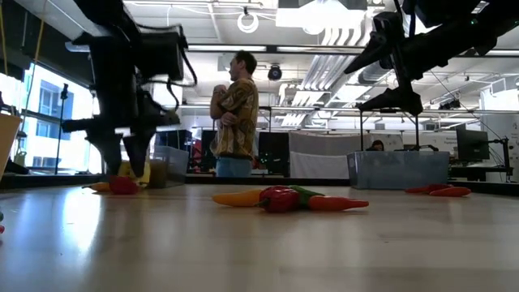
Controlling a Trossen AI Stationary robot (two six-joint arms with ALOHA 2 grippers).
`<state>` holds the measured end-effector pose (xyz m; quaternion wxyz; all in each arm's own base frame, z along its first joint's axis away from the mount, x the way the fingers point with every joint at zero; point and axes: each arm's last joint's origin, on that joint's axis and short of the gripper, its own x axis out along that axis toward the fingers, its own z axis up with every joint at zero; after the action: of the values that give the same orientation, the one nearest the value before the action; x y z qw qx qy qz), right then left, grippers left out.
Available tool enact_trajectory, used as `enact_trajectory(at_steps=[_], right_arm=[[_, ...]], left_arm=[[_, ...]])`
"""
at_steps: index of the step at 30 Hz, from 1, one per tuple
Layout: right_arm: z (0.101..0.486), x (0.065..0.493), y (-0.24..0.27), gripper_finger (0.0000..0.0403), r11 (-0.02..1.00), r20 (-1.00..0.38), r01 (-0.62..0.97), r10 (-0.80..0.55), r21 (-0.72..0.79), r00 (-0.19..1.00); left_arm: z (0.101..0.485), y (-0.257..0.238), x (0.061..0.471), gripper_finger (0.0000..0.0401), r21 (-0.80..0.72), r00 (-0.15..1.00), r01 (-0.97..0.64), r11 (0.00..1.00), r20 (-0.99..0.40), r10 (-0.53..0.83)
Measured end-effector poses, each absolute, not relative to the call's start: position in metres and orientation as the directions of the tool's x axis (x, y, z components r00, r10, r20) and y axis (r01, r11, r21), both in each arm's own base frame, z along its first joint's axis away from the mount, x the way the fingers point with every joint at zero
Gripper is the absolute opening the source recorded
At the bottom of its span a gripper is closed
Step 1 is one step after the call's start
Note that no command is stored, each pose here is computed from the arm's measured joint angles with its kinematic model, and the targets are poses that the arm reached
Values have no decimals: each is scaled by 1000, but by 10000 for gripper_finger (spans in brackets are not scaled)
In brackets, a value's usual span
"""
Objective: Sort produce into baskets
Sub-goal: Put the yellow lemon into the top left black bin
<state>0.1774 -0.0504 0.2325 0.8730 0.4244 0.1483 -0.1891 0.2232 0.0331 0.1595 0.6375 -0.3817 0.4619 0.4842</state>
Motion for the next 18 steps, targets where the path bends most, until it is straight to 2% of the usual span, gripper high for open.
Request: enact_trajectory(at_steps=[4, 7, 10, 13, 15, 18], right_arm=[[232, 177, -50, 350, 569, -420, 456, -204, 684, 884], [232, 177, -50, 350, 584, -420, 455, -206, 673, 884], [232, 177, -52, 350, 581, -421, 479, -243, 658, 874], [232, 177, -52, 350, 573, -420, 497, -273, 652, 865], [232, 177, -52, 350, 571, -420, 497, -272, 653, 866], [232, 177, -52, 350, 557, -420, 496, -270, 666, 866]], left_arm=[[197, 23, 218, 97, -204, 282, -937, 285, -922, 266], [241, 19, 213, 97, -345, 454, -878, 333, -822, 344], [282, 24, 205, 112, -400, 549, -832, 383, -691, 470], [310, 41, 196, 116, -358, 525, -850, 385, -621, 582], [313, 58, 189, 115, -287, 446, -894, 345, -655, 610], [303, 85, 184, 113, -221, 346, -934, 279, -747, 568]])
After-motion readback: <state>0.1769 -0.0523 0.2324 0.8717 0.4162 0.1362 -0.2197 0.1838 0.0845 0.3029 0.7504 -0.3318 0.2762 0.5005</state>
